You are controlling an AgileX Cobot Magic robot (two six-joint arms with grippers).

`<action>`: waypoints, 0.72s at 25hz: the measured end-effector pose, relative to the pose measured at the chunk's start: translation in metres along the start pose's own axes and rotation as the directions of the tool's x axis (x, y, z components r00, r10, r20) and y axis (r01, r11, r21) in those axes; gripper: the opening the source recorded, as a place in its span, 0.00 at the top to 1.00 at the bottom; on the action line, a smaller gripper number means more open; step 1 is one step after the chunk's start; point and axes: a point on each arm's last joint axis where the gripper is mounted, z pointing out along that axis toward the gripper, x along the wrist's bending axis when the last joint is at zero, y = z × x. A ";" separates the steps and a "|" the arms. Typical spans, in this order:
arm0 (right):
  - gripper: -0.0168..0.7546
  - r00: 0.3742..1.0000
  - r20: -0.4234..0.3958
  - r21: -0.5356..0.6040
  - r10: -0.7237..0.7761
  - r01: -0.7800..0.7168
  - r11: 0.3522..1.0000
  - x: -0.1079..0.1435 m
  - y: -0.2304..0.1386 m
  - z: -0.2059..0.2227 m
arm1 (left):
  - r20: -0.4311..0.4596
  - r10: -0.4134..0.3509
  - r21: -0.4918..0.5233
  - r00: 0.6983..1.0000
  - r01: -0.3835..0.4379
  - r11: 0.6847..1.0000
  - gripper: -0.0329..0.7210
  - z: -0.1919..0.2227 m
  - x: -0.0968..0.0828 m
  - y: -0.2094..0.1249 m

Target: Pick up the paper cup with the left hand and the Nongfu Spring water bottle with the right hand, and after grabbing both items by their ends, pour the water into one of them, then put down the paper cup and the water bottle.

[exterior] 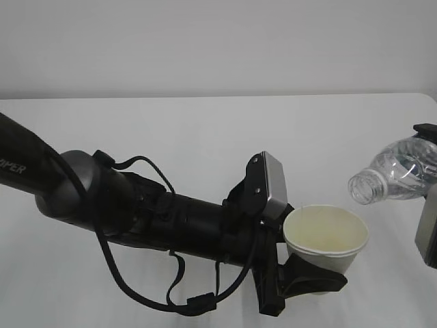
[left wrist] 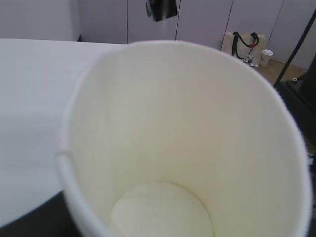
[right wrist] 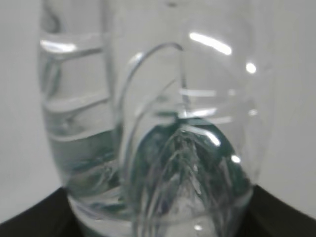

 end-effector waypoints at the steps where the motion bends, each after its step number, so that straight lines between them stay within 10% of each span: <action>1: 0.39 1.000 0.000 0.000 0.000 0.000 1.000 0.000 0.000 0.000 | 0.000 0.000 0.000 1.000 0.000 1.000 0.36 0.000 0.000 0.000; 18: 0.39 1.000 -0.001 -0.004 -0.011 0.011 1.000 0.000 0.000 0.000 | -0.024 -0.019 -0.016 1.000 0.019 1.000 0.36 0.000 0.002 0.001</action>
